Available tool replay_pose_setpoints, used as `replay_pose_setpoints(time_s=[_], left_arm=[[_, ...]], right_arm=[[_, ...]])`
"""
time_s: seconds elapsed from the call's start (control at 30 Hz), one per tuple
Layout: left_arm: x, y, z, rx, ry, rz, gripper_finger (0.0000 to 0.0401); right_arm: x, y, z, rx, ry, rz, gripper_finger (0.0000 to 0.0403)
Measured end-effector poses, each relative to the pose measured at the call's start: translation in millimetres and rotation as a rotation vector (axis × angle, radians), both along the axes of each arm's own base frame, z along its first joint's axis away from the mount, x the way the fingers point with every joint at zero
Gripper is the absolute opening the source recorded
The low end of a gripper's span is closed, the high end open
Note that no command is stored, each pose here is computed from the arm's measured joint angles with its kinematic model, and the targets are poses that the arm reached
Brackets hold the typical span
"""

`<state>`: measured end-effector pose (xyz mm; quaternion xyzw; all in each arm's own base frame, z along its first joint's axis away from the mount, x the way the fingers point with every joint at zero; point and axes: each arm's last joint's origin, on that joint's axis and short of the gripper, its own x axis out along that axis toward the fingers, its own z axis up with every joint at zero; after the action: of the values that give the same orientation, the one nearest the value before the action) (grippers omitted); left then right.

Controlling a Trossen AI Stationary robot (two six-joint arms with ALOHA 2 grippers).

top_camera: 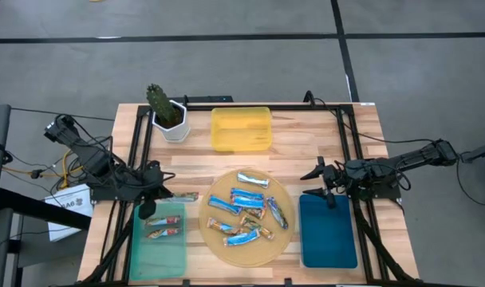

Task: Pick and place Granola Bars by type
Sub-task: Put the red granola bar into the light blue bin

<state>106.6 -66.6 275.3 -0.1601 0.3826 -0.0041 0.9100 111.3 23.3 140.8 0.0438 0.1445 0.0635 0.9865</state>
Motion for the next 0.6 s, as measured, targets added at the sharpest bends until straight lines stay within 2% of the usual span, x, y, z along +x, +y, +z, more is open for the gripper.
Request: replay_pose_setpoints(time_s=[0.13, 0.3, 0.6], left_arm=[[0, -1, -1, -0.068, 0.035, 0.032, 0.0], [-3, -7, -4, -0.235, 0.142, 0.105, 0.0], [-19, -26, -5, -0.453, 0.325, 0.079, 0.0]], right_arm=[[0, 0, 0, 0.0, 0.0, 0.0, 0.0234], [0, 0, 0, 0.0, 0.0, 0.0, 0.0234], [0, 0, 0, 0.0, 0.0, 0.0, 0.0234]])
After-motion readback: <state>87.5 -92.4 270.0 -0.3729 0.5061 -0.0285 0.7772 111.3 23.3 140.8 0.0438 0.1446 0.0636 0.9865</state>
